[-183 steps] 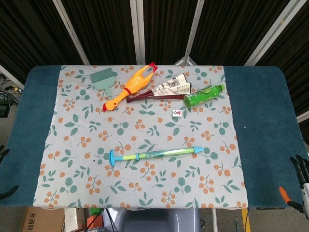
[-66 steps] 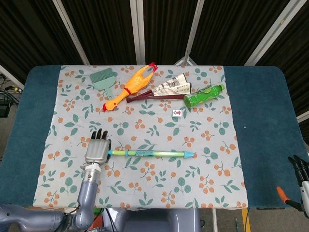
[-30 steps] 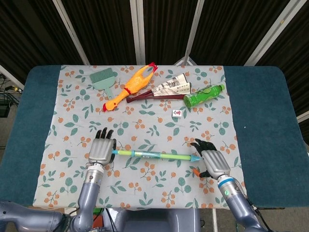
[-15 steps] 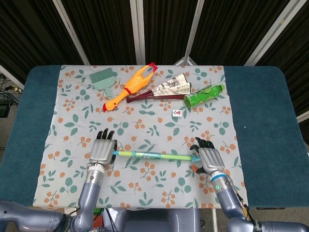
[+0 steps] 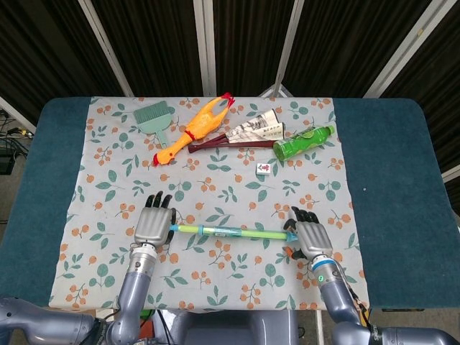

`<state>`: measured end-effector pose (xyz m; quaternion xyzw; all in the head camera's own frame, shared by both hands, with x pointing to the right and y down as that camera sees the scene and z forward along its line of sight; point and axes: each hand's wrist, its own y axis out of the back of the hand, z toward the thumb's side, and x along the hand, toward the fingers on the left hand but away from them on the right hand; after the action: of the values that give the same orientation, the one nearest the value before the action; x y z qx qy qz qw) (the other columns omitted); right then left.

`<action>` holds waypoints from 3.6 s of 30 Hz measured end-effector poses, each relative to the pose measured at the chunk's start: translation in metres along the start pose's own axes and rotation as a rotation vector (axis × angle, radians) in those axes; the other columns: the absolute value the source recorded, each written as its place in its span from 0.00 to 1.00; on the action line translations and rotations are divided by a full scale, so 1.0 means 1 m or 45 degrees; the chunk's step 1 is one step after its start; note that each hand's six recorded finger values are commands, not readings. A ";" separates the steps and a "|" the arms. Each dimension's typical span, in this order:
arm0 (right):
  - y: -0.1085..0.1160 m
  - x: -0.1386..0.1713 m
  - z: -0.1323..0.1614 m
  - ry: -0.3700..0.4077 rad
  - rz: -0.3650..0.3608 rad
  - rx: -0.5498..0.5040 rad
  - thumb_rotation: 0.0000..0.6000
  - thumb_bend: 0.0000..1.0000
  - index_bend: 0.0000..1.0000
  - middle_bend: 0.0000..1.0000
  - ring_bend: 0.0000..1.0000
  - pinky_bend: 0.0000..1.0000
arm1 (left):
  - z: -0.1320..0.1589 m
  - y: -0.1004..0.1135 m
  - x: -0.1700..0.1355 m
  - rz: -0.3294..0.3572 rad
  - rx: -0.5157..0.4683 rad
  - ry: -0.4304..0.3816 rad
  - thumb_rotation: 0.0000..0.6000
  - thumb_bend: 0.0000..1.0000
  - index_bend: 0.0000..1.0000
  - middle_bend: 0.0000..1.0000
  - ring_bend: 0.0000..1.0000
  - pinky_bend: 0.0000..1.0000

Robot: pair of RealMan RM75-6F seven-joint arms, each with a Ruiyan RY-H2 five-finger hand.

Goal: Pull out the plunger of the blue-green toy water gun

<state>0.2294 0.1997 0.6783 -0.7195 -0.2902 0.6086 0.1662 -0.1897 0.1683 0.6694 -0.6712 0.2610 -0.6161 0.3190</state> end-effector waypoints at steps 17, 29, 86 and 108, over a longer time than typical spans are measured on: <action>-0.006 -0.015 -0.004 -0.045 -0.006 -0.002 1.00 0.35 0.43 0.00 0.00 0.00 | 0.001 -0.002 -0.003 -0.013 0.003 -0.012 1.00 0.46 0.60 0.10 0.00 0.09; -0.003 -0.015 -0.007 -0.057 -0.037 0.000 1.00 0.35 0.61 0.05 0.00 0.00 | -0.001 0.001 -0.005 -0.011 -0.004 -0.011 1.00 0.46 0.60 0.10 0.00 0.09; 0.059 -0.022 -0.060 -0.238 -0.226 0.025 1.00 0.35 0.62 0.05 0.00 0.00 | -0.095 0.018 -0.005 -0.004 -0.023 0.115 1.00 0.46 0.61 0.10 0.00 0.09; 0.076 -0.018 -0.077 -0.313 -0.267 0.050 1.00 0.35 0.62 0.05 0.00 0.00 | -0.117 0.037 -0.010 0.012 0.024 0.117 1.00 0.46 0.61 0.10 0.00 0.09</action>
<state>0.3193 0.1385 0.6629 -0.6020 -0.3698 0.6770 0.2061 -0.3055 0.1389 0.6394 -0.6378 0.2728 -0.6472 0.3160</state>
